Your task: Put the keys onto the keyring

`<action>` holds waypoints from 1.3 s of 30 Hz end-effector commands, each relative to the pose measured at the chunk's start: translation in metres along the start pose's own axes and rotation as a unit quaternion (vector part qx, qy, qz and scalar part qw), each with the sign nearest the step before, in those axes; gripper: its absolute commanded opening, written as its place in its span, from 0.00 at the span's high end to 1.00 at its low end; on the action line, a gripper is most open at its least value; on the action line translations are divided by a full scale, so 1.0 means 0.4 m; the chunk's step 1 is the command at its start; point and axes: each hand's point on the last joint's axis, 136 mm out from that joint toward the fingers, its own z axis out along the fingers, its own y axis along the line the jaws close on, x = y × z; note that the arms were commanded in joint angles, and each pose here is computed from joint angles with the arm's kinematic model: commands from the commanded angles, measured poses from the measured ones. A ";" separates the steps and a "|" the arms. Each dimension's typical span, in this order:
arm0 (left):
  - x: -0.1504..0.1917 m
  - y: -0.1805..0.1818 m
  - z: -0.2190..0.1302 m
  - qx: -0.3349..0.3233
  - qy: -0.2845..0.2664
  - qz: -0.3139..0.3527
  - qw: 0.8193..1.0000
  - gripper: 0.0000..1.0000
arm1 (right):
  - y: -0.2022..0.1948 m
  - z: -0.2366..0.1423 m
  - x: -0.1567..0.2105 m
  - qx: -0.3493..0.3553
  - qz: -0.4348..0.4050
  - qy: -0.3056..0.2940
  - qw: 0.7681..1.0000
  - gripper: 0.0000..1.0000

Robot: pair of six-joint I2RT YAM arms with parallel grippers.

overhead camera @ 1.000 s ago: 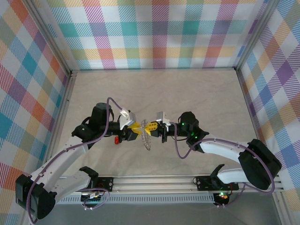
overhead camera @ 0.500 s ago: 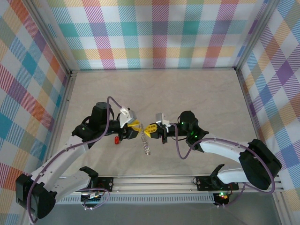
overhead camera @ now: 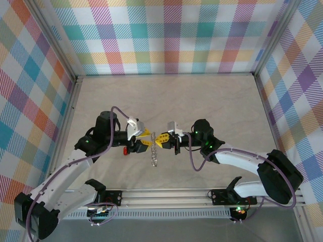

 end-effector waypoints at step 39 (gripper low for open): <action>-0.006 -0.049 0.007 0.053 0.054 0.063 0.995 1.00 | 0.040 0.006 0.015 -0.036 -0.055 0.076 0.995 0.80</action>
